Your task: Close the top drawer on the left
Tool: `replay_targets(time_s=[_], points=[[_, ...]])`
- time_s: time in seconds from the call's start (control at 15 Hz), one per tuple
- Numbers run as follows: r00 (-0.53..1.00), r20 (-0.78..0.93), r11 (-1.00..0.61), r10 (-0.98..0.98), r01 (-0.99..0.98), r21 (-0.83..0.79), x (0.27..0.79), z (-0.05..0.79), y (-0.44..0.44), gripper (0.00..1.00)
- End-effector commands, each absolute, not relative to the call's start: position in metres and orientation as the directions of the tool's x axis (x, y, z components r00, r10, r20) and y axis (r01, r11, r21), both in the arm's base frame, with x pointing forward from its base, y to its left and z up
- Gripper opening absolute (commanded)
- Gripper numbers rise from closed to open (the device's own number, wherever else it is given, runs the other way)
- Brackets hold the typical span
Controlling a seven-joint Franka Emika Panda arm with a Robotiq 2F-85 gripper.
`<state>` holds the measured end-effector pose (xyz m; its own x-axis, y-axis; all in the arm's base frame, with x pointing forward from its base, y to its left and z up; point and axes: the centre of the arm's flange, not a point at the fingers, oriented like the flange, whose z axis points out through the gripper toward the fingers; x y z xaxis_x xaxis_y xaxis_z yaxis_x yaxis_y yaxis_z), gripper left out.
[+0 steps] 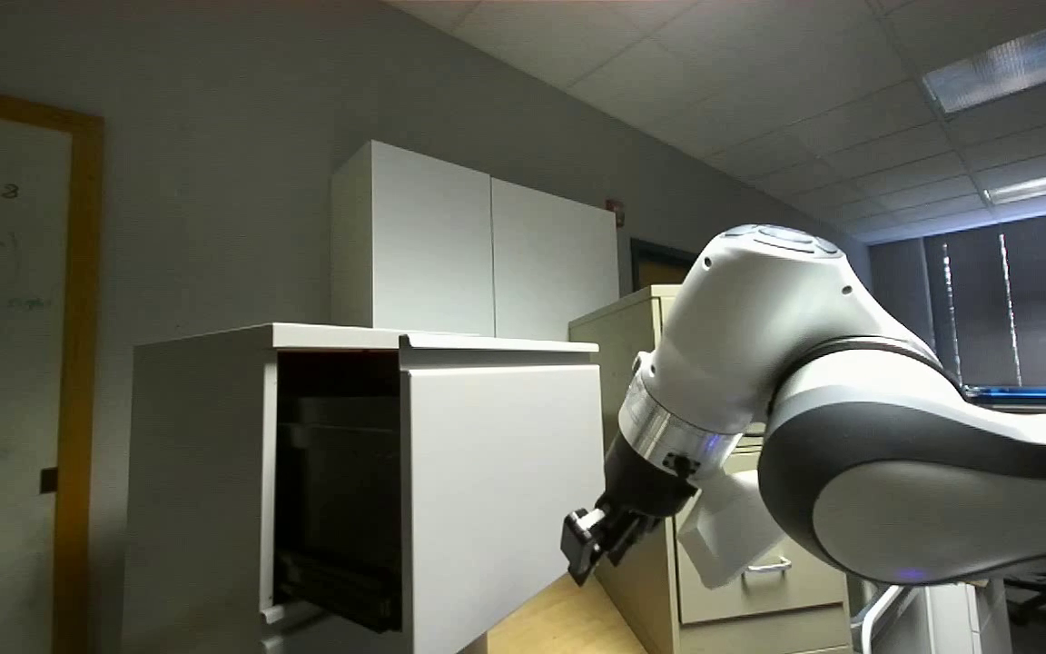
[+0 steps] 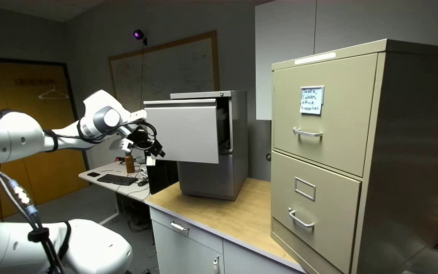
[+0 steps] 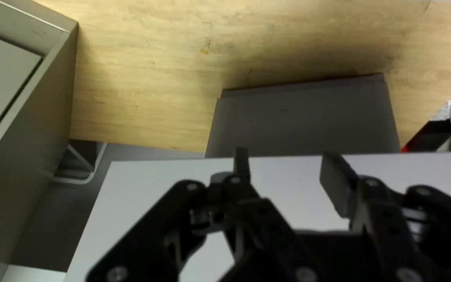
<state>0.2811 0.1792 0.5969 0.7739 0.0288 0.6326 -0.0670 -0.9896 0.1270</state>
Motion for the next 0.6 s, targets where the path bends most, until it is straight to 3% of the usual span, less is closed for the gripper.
replay_targets(time_s=[0.0,0.2,0.53], points=[[0.693,0.720,-0.991,0.040,-0.063,0.116,0.294,0.622,0.185,0.20],[0.629,0.776,-0.996,0.043,-0.038,0.086,0.300,0.637,0.187,0.01],[0.549,0.835,-1.000,0.028,0.009,0.028,0.318,0.655,0.196,0.00]])
